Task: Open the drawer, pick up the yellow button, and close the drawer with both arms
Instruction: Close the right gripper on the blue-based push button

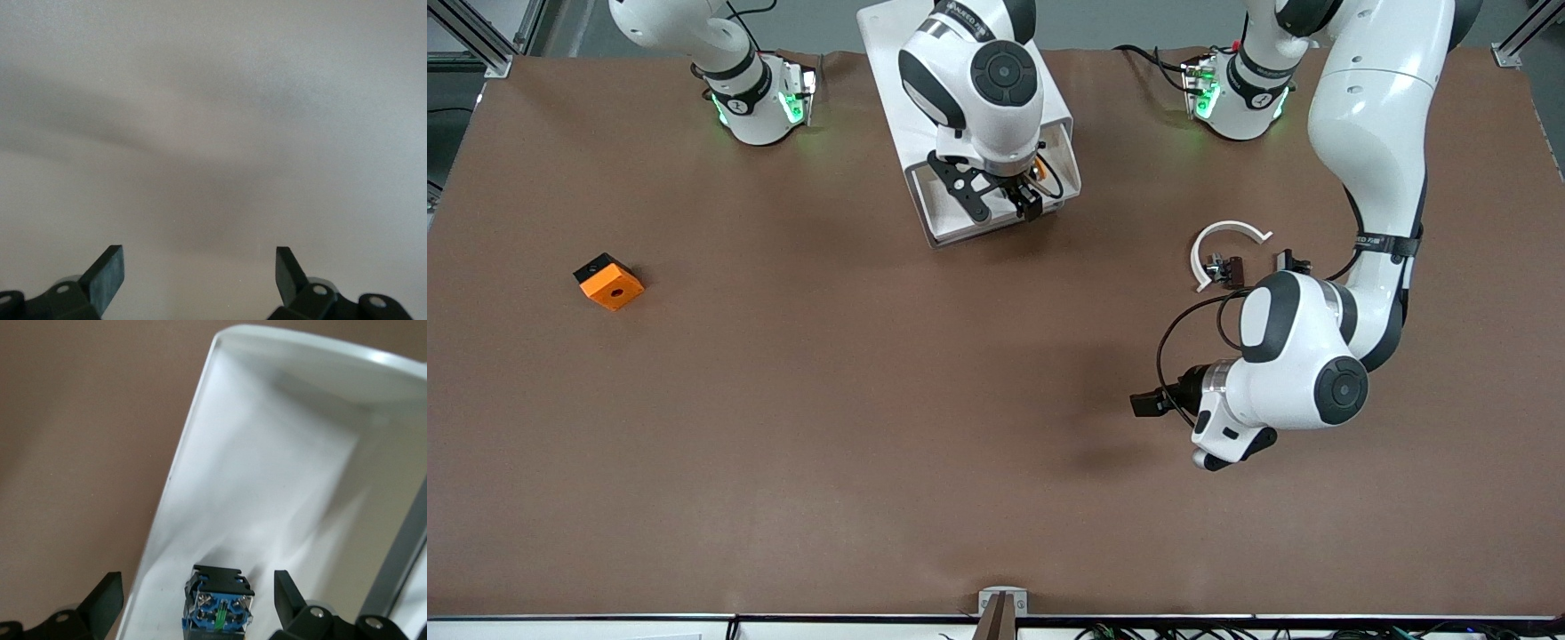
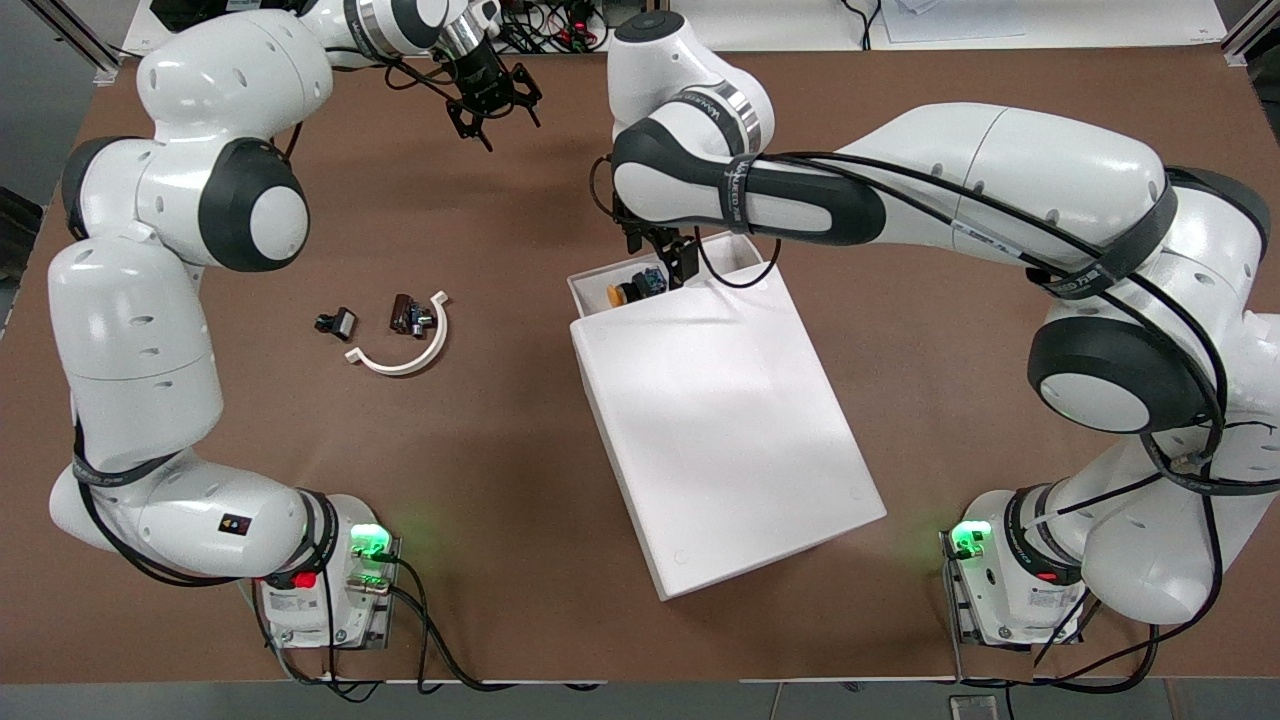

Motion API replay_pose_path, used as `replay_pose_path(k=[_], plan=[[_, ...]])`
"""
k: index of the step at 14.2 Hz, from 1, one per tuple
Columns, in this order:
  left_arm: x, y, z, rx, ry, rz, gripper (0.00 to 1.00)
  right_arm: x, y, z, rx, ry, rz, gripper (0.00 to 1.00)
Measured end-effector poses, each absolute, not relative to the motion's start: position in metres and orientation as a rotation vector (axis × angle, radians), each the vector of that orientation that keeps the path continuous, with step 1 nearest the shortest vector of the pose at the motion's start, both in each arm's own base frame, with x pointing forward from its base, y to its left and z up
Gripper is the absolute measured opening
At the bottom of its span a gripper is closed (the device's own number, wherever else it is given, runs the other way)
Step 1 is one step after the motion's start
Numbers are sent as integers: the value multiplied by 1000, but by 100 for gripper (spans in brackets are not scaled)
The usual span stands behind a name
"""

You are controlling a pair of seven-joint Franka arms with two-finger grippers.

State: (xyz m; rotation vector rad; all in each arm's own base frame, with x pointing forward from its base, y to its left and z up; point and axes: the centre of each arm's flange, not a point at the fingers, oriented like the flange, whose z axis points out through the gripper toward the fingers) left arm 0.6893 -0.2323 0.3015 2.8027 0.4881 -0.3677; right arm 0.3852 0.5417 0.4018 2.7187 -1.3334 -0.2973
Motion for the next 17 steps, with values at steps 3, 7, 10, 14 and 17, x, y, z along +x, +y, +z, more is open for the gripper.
replay_pose_path(k=[3,7,10,14,17], plan=[[689,-231,301,2803,490,-370,100,381,547,399,2715,-1333,-295,100],[690,-227,300,2802,500,-370,100,378,551,403,2720,-1342,-292,100],[691,-226,299,2802,502,-371,100,380,553,407,2723,-1354,-290,100],[690,-226,299,2802,503,-373,100,380,554,407,2721,-1359,-289,100],[690,-226,298,2802,503,-373,100,378,555,406,2717,-1362,-289,100]])
